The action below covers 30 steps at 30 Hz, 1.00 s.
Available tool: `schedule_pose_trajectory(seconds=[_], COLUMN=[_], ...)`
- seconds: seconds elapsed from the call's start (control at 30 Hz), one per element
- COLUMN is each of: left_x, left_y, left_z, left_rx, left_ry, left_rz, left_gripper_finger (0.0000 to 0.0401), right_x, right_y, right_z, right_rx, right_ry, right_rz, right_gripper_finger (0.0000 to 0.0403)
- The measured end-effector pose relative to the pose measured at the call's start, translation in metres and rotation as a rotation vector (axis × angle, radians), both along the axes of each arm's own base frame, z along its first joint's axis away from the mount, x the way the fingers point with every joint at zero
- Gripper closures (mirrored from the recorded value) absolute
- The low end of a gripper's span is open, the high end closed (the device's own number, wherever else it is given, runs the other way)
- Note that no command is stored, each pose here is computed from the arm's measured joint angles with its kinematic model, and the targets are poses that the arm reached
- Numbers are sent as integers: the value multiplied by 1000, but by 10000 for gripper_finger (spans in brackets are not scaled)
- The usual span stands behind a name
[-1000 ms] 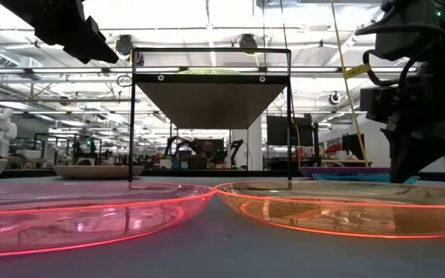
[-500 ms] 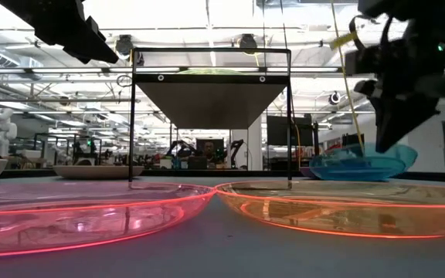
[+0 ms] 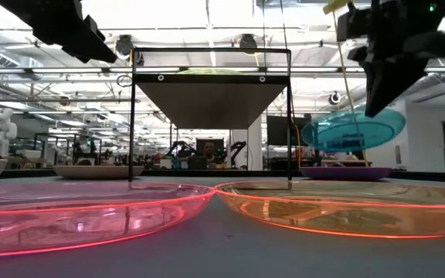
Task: Place and stack plates onto a shelf
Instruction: Stack the blue plate on top of the green plate on the shelf
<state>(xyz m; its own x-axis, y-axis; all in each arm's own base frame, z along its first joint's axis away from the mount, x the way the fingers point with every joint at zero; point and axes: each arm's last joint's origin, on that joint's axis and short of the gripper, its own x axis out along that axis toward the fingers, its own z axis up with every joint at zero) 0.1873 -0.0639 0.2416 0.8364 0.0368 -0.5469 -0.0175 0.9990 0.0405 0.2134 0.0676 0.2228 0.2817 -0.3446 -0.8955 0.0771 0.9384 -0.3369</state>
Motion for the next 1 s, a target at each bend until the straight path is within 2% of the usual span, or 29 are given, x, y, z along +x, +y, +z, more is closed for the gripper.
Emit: schedule_pose_trajectory(seconds=[0.47, 1.0], left_x=[-2, -2], left_y=[-6, -7], left_z=[0, 0], left_rx=[1, -1], left_ry=[-1, -2], left_rz=[-34, -35], left_gripper_finger=[354, 354], right_x=[5, 18], right_y=[4, 7], right_z=[58, 93], right_rx=[-35, -94], right_ry=[-28, -98], right_rz=[20, 124], right_gripper_finger=[403, 403])
